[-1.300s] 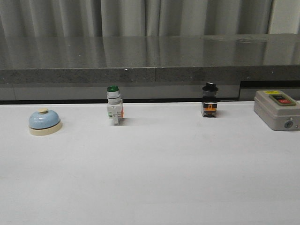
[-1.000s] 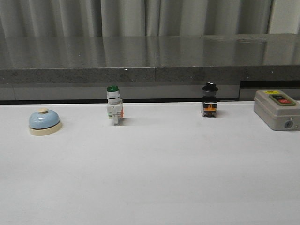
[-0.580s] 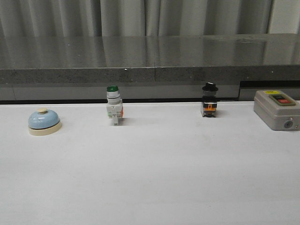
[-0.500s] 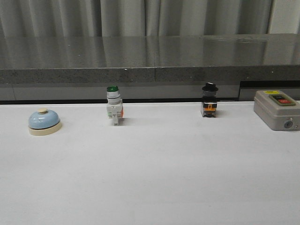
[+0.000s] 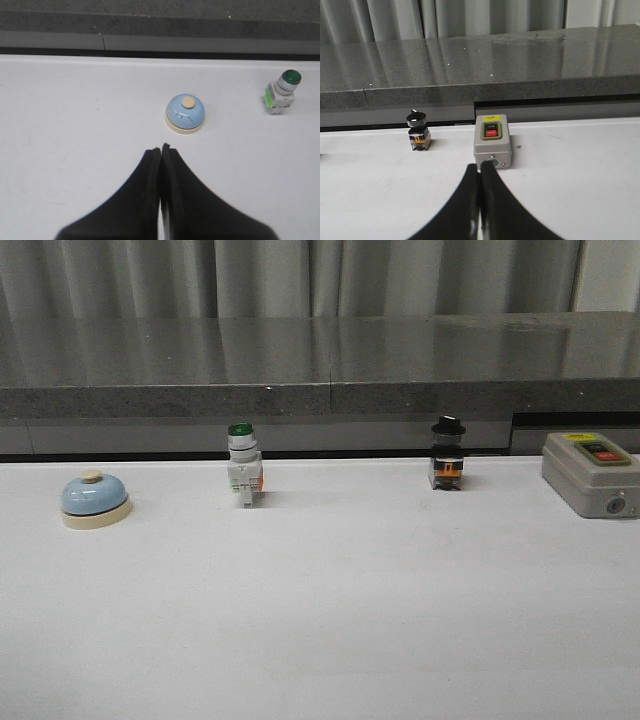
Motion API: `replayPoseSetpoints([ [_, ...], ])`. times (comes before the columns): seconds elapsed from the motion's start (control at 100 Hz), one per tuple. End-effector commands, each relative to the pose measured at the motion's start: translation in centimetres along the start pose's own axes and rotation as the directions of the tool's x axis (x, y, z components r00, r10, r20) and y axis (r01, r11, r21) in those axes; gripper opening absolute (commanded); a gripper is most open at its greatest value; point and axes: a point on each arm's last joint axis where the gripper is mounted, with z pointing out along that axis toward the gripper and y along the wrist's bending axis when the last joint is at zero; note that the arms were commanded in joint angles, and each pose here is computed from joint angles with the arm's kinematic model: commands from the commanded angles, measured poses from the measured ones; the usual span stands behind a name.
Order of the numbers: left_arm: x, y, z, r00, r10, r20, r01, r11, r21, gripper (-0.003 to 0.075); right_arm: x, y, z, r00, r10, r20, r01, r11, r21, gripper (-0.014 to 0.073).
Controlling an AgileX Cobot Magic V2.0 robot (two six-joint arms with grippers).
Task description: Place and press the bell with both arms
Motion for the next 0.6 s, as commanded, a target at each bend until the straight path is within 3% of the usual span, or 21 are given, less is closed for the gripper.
replayPoseSetpoints([
  [0.0,-2.6,-0.2,0.7,0.999,0.000,0.044,0.000,1.000,0.002,-0.0021,-1.6,0.1,-0.3,0.992,-0.008,0.124,0.009,1.000,-0.003,-0.0064],
  [0.26,-4.3,-0.3,4.1,0.997,-0.002,-0.078,0.001,1.000,-0.007,-0.0018,-1.6,0.1,-0.3,0.992,-0.008,0.124,0.009,1.000,-0.003,-0.0064],
  [0.34,-4.3,-0.3,4.7,0.992,-0.002,-0.129,0.001,1.000,-0.010,0.0017,-1.6,0.1,-0.3,0.992,-0.008,0.124,0.009,1.000,-0.003,-0.0064],
  [0.43,-4.2,-0.3,5.0,0.985,-0.003,-0.175,0.001,1.000,-0.012,0.0135,-1.6,0.1,-0.3,0.992,-0.008,0.124,0.009,1.000,-0.003,-0.0064],
  [0.59,-4.1,-0.2,5.0,0.980,0.000,-0.200,-0.003,1.000,-0.015,0.0433,-1.6,0.1,-0.3,0.992,-0.008,0.124,0.009,1.000,-0.003,-0.0064],
])
